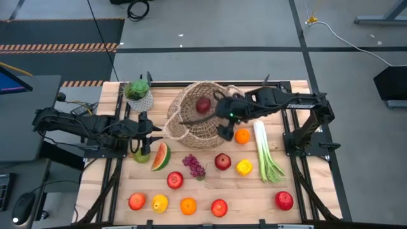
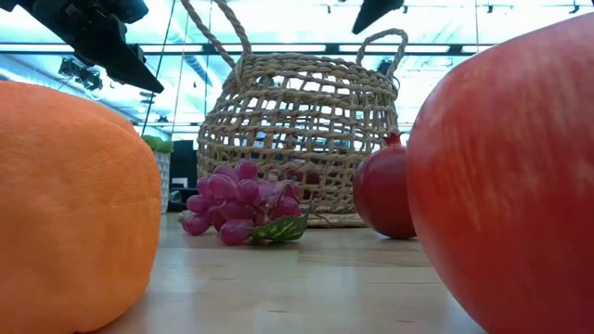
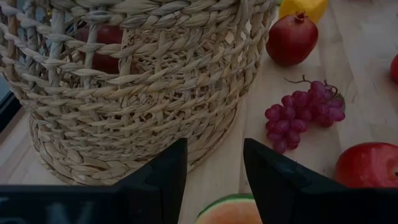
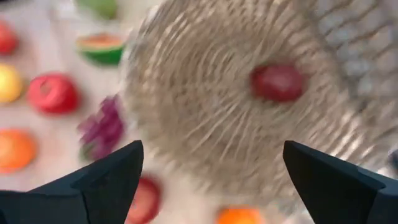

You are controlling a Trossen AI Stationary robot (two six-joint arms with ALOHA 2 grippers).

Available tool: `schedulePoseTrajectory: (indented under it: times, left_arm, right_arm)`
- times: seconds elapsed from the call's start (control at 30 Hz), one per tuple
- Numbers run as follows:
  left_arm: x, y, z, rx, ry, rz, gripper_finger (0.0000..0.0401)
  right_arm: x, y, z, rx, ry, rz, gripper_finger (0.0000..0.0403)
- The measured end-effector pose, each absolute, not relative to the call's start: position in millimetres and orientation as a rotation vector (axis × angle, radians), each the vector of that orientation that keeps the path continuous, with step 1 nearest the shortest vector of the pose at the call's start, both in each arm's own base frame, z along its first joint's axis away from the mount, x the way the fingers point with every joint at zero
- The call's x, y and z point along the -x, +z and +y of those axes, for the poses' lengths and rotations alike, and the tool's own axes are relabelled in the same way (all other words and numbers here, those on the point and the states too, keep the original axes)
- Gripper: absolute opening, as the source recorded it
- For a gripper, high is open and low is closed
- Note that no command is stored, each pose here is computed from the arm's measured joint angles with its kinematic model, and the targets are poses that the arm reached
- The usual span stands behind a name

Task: Build produce basket
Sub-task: Put the pomegranate into the basket

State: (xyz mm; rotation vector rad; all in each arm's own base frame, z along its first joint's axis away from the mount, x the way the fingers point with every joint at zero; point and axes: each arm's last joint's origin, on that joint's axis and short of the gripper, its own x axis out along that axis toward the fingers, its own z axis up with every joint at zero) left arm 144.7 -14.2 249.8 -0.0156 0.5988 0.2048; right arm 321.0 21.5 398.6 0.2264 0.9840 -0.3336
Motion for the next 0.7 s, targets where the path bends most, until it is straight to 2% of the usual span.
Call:
schedulePoseTrajectory:
  times: [0.17,0.47,0.7]
  left_arm:
    - [-145,250,-14,0.006,0.202,0.598,0.0164]
    - [-145,250,-14,0.016,0.205,0.597,0.0164]
    - [-145,251,-14,0.019,0.204,0.585,0.0164]
  right_arm:
    - [-316,396,47,-0.286,-0.264,1.039,0.0391]
    - [-311,388,87,-0.283,-0.273,1.063,0.0374]
    - [-312,357,112,-0.227,-0.248,1.127,0.0358]
